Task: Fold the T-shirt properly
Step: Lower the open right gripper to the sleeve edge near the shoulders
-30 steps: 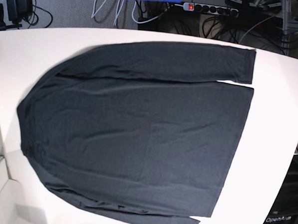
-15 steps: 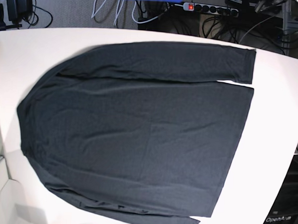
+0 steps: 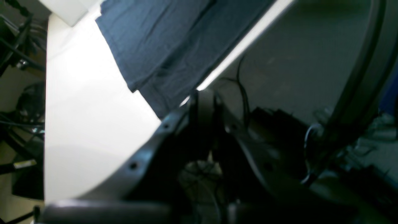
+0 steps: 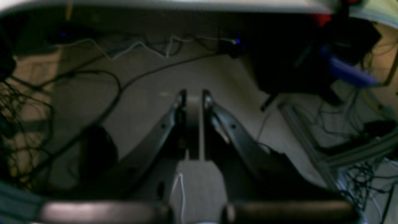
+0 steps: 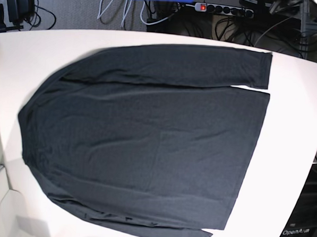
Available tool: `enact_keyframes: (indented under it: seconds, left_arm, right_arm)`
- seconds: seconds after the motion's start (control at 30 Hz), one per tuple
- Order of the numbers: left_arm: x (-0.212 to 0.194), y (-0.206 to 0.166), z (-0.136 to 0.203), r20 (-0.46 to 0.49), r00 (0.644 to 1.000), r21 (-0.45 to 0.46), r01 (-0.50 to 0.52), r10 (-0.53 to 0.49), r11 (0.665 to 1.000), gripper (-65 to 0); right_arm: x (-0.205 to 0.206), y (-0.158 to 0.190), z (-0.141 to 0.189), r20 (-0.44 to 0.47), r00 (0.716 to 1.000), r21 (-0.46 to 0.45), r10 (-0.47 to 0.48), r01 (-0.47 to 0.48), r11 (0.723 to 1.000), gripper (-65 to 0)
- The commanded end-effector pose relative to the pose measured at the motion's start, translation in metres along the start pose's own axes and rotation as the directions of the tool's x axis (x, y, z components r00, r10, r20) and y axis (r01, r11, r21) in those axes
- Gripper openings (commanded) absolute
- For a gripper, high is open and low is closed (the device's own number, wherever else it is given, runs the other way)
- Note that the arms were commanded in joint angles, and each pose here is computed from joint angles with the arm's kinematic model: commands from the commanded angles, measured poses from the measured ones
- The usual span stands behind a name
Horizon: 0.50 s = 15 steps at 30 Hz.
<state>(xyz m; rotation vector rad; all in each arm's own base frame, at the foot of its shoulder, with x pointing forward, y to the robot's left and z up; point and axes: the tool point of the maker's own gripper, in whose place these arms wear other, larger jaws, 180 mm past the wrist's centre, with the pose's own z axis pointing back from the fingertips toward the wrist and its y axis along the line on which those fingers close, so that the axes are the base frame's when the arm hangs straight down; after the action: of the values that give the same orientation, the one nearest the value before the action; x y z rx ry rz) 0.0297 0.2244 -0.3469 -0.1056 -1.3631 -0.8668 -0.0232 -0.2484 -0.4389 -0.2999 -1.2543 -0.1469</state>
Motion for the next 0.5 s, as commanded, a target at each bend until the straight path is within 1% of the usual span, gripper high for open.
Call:
enact_keyframes:
  seconds: [0.0, 0.07, 0.2, 0.33, 0.47]
  left_arm:
    - [0.006, 0.002, 0.004, 0.023, 1.000, -0.022, 0.012, -0.011, 1.000, -65.0]
    - [0.006, 0.002, 0.004, 0.025, 1.000, -0.021, 0.013, -0.012, 1.000, -65.0]
    - [0.004, 0.003, 0.005, 0.015, 1.000, -0.019, 0.016, -0.015, 1.000, -65.0]
    - [0.002, 0.004, 0.005, 0.011, 1.000, -0.019, 0.021, -0.020, 1.000, -65.0]
    - [0.003, 0.004, 0.005, 0.013, 1.000, -0.019, 0.021, -0.020, 1.000, -65.0]
  right_arm:
    - [0.014, -0.004, 0.005, 0.026, 1.000, 0.000, 0.014, -0.014, 1.000, -64.3]
    - [0.034, 0.003, -0.004, 0.044, 0.999, 0.024, -0.007, 0.006, 1.000, -64.3]
    - [0.070, 0.020, -0.029, 0.040, 0.998, 0.073, -0.051, 0.048, 0.996, -64.3]
    - [0.098, 0.036, -0.058, -0.013, 0.999, 0.152, -0.046, 0.047, 0.987, -64.3]
    - [0.121, 0.054, -0.075, -0.063, 0.997, 0.195, -0.052, 0.063, 0.979, -64.3]
